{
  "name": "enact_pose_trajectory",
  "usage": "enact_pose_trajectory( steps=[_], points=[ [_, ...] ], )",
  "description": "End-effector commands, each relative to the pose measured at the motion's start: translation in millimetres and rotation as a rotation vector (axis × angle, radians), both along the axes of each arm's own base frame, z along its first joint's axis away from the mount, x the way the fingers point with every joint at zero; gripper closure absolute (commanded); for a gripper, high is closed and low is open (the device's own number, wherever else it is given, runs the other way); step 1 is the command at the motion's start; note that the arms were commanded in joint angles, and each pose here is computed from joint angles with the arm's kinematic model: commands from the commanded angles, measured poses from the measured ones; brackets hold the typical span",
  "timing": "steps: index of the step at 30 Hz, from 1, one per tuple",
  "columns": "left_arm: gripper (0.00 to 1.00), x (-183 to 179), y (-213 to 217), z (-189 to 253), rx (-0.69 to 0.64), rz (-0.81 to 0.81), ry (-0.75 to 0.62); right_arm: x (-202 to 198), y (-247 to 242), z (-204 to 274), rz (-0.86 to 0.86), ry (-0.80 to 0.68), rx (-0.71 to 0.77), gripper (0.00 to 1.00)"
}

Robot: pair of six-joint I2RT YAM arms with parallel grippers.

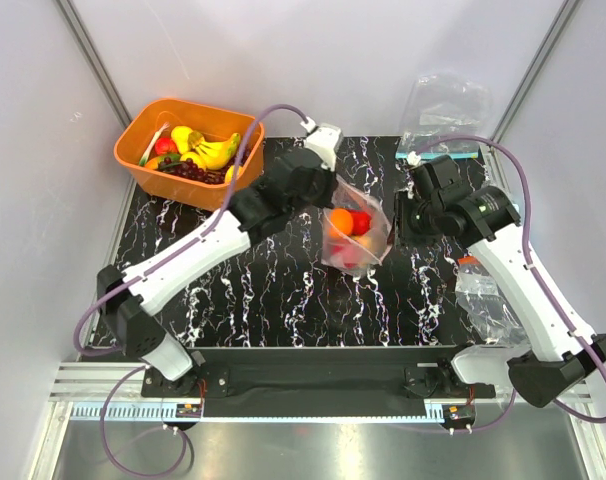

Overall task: Place the food in the zip-top bag and seal the zipper
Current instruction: Adjust the zipper food storage bag at the center of the board.

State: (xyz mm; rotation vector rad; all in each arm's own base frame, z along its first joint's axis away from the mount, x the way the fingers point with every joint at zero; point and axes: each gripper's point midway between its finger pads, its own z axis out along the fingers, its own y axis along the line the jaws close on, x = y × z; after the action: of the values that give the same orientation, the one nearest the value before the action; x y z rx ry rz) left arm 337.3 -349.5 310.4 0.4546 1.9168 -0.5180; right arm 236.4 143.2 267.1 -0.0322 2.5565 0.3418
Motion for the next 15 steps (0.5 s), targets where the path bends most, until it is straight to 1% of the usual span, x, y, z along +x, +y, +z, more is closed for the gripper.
enact_pose_trajectory(
  steps=[1, 2, 3, 4, 7, 15],
  points=[
    [0.98, -1.2, 19.7, 44.5, -0.071, 0.028, -0.092, -9.1, 15.1, -12.6, 0.054, 0.019, 0.068, 0.54],
    [0.98, 0.1, 20.0, 51.1, -0.100, 0.030, -0.117, -7.3, 19.6, -17.4, 0.048, 0.025, 0.083, 0.52],
    [0.98, 0.3, 19.6, 48.2, -0.106, 0.030, -0.111, -0.8, 25.4, -19.3, 0.047, 0.007, 0.100, 0.51],
    [0.98, 1.6, 21.0, 44.2, -0.105, 0.026, -0.100, -1.1, 27.5, -29.5, 0.043, 0.023, 0.093, 0.50],
    [0.98, 3.0, 23.1, 41.8, -0.119, 0.012, -0.076, 5.4, 35.5, -36.3, 0.038, 0.011, 0.117, 0.49],
    [0.96, 6.8, 34.5, 38.6, -0.129, 0.007, -0.044, 22.3, 51.9, -30.0, 0.059, -0.039, 0.164, 0.48]
  ],
)
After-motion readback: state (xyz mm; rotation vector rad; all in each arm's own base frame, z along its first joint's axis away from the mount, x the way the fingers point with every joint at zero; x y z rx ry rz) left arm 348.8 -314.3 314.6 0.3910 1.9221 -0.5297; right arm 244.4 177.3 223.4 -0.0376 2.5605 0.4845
